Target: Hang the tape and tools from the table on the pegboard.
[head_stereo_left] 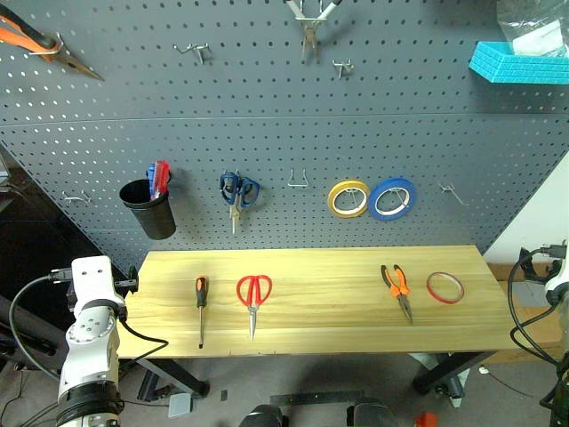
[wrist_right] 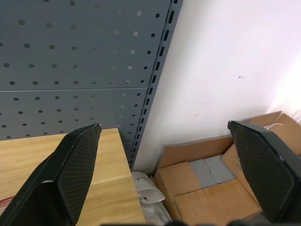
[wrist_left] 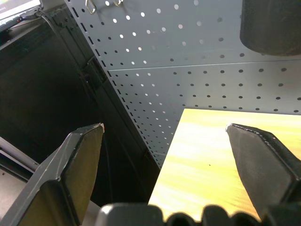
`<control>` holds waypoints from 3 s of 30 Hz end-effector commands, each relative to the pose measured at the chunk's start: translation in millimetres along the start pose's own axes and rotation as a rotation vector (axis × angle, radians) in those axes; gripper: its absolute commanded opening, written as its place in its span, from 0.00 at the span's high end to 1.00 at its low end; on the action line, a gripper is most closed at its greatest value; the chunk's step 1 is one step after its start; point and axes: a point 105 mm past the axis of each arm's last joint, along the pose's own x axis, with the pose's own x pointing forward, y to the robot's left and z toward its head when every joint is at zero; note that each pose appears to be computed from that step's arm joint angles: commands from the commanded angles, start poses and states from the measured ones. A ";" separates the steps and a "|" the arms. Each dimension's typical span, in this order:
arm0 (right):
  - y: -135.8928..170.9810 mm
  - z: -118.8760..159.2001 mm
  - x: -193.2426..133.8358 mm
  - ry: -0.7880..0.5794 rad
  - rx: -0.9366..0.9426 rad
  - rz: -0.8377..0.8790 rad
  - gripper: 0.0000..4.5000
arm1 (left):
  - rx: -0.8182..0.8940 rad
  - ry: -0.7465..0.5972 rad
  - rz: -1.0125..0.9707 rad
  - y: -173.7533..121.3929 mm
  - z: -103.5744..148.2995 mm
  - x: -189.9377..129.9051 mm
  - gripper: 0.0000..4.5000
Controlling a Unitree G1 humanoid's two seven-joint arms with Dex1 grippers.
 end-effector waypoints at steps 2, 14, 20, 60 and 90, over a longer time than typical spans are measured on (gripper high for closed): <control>-9.4 12.8 0.2 -0.038 -0.011 -0.026 0.00 | 0.044 -0.080 -0.013 -0.4 17.3 0.4 0.00; 13.2 13.2 -5.3 -0.052 0.004 0.081 0.00 | -0.002 0.008 -0.061 -3.9 16.1 -3.7 0.00; 74.6 27.2 -25.1 -0.044 -0.024 0.338 0.00 | -0.043 -0.012 -0.221 -41.7 31.3 -19.0 0.00; 155.6 -17.7 9.1 0.486 -0.243 0.701 0.53 | 0.520 -0.410 -1.706 -248.6 137.0 -167.2 0.00; 182.6 147.7 -127.4 -0.435 -0.442 0.489 0.99 | 0.285 -0.823 -1.446 -275.8 213.1 -174.8 0.00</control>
